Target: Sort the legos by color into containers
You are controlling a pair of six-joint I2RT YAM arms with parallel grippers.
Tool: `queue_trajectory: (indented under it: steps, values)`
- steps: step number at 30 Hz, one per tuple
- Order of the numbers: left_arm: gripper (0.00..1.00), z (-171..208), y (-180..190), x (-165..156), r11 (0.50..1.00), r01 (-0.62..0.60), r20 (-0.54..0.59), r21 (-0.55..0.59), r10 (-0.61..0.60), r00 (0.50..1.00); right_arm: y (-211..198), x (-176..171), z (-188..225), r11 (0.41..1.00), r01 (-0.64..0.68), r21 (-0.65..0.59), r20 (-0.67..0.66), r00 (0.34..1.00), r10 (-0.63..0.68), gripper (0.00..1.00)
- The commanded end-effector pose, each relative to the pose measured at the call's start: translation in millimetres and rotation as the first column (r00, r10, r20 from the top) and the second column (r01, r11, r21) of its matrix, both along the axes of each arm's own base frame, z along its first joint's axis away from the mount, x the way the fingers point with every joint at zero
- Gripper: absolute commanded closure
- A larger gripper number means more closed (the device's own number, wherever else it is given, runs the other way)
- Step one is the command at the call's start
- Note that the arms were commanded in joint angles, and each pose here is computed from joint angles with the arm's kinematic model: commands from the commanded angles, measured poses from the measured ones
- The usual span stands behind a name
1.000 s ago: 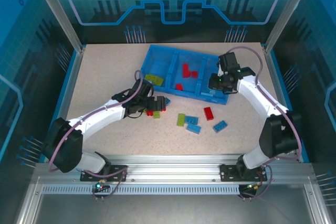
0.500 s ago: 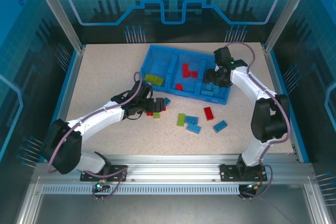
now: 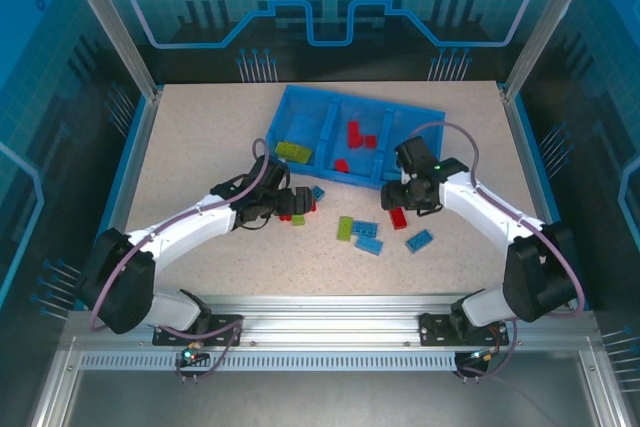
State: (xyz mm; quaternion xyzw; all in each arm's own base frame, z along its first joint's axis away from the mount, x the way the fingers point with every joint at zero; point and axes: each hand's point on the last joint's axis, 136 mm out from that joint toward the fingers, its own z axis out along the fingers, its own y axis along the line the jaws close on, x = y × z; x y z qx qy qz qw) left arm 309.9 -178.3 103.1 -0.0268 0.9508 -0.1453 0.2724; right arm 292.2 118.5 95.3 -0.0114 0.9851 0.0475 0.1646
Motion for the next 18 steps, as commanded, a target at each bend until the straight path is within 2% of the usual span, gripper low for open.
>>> queue_trajectory:
  steps: [1,13,15,18]
  values:
    - [0.01,4.7,11.0,-0.5,0.999,-0.04,0.024,0.01,0.04,0.999,0.3,-11.9,-15.4,1.0,-0.013,-0.021,-0.055,0.998,0.012,0.3]
    - [0.01,6.5,28.4,-7.5,0.996,-0.081,0.043,0.045,0.08,0.996,2.9,-7.9,-72.4,0.997,-0.041,-0.072,-0.179,0.983,0.028,0.33]
    - [0.01,5.8,30.1,-8.0,0.995,-0.087,0.041,0.045,0.085,0.996,3.5,-9.3,-79.0,0.996,-0.041,-0.074,-0.2,0.98,0.026,0.36]
    - [0.01,5.6,32.0,-8.4,0.995,-0.092,0.041,0.047,0.09,0.995,3.2,-10.8,-83.4,0.996,-0.031,-0.081,-0.207,0.978,0.013,0.53]
